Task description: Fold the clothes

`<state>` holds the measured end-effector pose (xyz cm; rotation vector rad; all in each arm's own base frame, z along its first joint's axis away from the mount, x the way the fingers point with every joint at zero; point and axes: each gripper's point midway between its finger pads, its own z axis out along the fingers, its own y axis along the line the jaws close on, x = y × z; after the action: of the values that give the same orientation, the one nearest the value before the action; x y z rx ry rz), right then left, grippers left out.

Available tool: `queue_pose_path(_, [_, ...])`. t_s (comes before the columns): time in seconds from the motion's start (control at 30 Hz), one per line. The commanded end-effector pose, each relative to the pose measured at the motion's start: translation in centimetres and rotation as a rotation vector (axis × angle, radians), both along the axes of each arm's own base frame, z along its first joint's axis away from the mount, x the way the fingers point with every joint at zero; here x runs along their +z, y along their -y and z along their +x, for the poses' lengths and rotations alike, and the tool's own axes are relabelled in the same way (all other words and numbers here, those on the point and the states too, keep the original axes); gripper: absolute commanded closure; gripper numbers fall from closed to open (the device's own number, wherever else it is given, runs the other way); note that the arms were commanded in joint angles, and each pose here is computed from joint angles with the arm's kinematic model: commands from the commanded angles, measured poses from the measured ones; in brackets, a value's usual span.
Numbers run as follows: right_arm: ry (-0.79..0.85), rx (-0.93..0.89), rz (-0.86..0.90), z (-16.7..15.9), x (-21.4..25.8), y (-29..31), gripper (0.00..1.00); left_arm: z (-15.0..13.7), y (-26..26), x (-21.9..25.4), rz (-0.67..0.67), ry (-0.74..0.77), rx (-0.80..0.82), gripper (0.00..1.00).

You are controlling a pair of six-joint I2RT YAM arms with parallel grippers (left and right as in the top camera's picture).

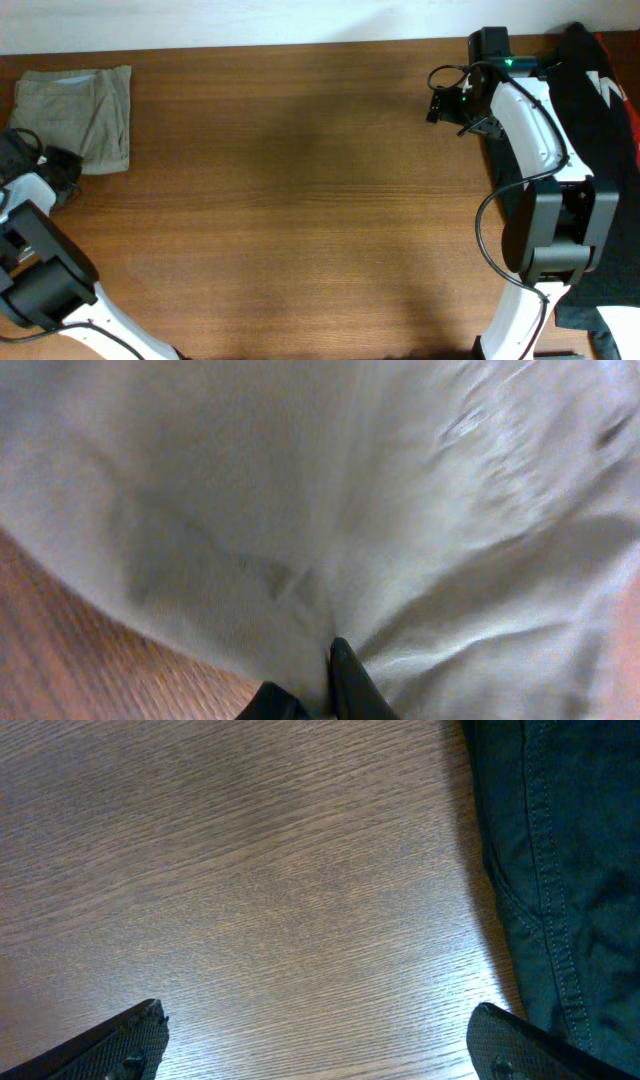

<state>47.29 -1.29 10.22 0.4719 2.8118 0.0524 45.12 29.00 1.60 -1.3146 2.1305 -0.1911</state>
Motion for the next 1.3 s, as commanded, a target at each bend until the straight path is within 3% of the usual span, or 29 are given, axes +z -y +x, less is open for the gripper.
queue_pose_path(0.0, [0.036,-0.009,-0.017,0.4,1.4,0.6,0.01,-0.9,0.9,-6.2,-0.048,-0.081,-0.120,0.91])
queue_pose_path(0.1, [0.036,-0.008,-0.017,0.4,1.4,0.6,0.01,-1.1,0.7,-7.9,-0.053,-0.102,-0.131,0.91])
queue_pose_path(0.33, [0.036,-0.008,-0.017,0.4,1.4,0.6,0.01,3.7,-0.8,-3.1,0.056,0.038,-0.211,0.90])
queue_pose_path(0.63, [0.036,-0.009,-0.017,0.4,1.4,0.6,0.01,7.1,-0.2,-0.7,0.156,0.149,-0.249,0.90])
queue_pose_path(0.7, [0.036,-0.008,-0.017,0.4,1.4,0.6,0.01,7.1,-0.4,-0.6,0.160,0.153,-0.246,0.78])
queue_pose_path(0.8, [0.036,-0.008,-0.017,0.4,1.4,0.6,0.01,6.2,-1.2,-1.0,0.146,0.134,-0.228,0.75])
queue_pose_path(0.9, [0.036,-0.009,-0.017,0.4,1.4,0.6,0.01,4.9,-2.6,-1.4,0.128,0.115,-0.197,0.61])
queue_pose_path(0.93, [0.036,-0.009,-0.017,0.4,1.4,0.6,0.01,4.5,-2.7,-1.6,0.120,0.105,-0.191,0.43])
queue_pose_path(1.07, [0.036,-0.009,-0.017,0.4,1.4,0.6,0.01,3.9,-2.4,-0.3,0.086,0.067,-0.190,0.37])
queue_pose_path(1.13, [0.036,-0.009,-0.017,0.4,1.4,0.6,0.01,3.9,-2.4,1.5,0.086,0.067,-0.190,0.30])
queue_pose_path(1.2, [0.036,-0.009,-0.017,0.4,1.4,0.6,0.01,3.9,-2.3,3.8,0.098,0.081,-0.190,0.30])
queue_pose_path(1.27, [0.036,-0.008,-0.017,0.4,1.4,0.6,0.01,3.9,-2.1,6.2,0.118,0.103,-0.195,0.47])
